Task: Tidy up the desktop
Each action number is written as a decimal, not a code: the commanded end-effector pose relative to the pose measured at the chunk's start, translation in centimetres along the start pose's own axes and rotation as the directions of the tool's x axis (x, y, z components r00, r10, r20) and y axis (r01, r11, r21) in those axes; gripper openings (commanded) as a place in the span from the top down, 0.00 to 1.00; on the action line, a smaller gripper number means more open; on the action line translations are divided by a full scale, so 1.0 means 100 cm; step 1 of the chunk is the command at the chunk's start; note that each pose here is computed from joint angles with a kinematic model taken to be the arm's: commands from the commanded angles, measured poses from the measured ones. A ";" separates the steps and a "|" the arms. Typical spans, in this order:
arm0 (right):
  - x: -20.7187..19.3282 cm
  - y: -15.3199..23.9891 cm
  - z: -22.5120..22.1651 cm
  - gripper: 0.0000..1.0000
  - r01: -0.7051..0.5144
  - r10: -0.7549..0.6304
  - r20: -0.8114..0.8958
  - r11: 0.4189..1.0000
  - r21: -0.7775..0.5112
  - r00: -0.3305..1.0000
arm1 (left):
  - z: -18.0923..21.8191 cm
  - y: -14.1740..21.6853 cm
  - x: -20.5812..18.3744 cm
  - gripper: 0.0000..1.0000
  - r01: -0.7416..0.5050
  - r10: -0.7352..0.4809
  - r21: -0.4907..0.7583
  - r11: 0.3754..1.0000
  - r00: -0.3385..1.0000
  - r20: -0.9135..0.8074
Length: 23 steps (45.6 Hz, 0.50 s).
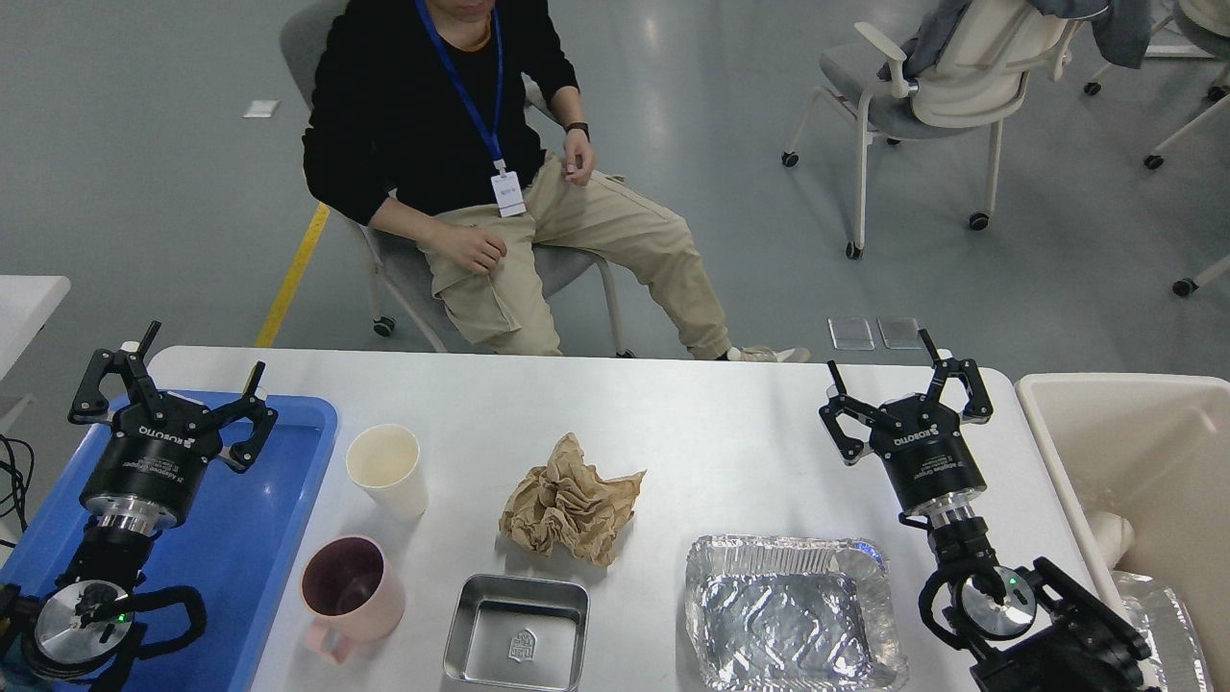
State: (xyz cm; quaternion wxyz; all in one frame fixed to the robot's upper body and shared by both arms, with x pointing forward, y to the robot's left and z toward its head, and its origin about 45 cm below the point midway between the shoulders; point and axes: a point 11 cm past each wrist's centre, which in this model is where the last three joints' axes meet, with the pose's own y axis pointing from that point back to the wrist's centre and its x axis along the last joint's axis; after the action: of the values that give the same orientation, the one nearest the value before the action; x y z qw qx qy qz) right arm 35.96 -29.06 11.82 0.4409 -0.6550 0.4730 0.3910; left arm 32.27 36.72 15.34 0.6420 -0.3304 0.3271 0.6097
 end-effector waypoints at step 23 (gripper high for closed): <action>0.008 -0.016 0.019 0.00 -0.151 0.150 -0.039 0.988 -0.033 0.988 | -0.001 -0.004 0.013 0.03 -0.031 0.031 0.005 1.000 1.000 -0.001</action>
State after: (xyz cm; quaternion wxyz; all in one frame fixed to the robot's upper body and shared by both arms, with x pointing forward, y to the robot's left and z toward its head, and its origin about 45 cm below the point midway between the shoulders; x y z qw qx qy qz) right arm 37.34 -27.09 11.03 0.3969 -0.6378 0.5124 0.4160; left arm 32.72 37.27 14.41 0.6345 -0.3249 0.3327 0.6174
